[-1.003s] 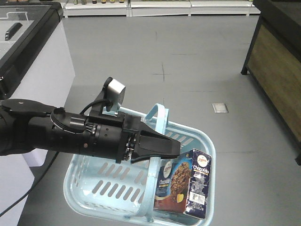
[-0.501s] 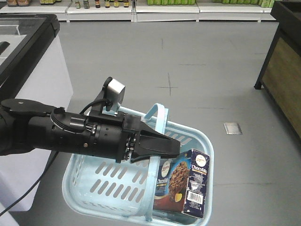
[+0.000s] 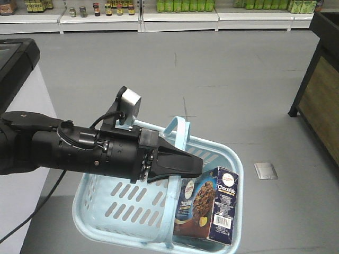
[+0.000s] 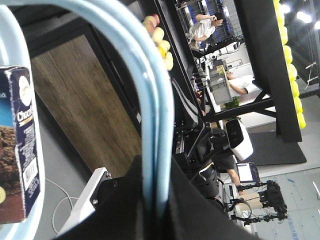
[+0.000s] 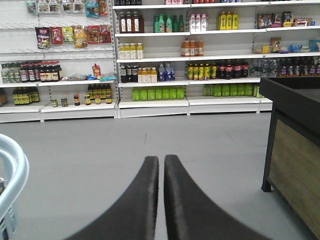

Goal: Left arm holds basket, right arm returns cookies
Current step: 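Drive toward the drink shelves holding the basket in the left gripper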

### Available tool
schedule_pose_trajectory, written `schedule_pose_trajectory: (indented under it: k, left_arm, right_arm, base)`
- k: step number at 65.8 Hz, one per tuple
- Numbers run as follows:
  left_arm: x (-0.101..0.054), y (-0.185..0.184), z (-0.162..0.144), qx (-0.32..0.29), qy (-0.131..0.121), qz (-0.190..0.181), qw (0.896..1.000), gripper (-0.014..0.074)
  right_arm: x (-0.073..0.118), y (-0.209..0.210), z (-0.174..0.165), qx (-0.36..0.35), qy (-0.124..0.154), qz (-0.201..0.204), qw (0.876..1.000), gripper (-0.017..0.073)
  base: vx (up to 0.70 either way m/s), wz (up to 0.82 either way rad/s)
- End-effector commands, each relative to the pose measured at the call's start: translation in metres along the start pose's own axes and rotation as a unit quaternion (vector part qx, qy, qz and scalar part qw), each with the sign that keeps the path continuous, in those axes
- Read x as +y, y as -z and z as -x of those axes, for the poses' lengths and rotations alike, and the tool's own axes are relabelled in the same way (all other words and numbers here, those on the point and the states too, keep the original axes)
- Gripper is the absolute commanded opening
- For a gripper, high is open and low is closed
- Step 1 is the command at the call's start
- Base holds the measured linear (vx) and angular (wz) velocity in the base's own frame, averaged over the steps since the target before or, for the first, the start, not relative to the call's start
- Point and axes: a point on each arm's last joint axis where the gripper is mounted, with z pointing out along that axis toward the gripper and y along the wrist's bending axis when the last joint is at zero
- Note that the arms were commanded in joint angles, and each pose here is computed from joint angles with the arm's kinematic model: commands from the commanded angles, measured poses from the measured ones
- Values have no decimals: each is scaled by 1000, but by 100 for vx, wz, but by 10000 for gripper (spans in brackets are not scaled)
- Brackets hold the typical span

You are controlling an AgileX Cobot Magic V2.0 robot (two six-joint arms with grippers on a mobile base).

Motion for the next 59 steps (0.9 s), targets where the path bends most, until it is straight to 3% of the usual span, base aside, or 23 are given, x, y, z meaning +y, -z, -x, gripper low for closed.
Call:
schedule_pose_trajectory:
  k: [1,59]
  left_arm:
    - [-36,6,7,-34,-16,-80,996,-6]
    - [-35,6,7,-35,-16,-79,996,-6]
  right_arm:
    - [0,1,1,-34,2,1,999,-6]
    - [0,0,1,-33,2,1,999,-6]
  base:
    - [50,-10]
    - [50,4]
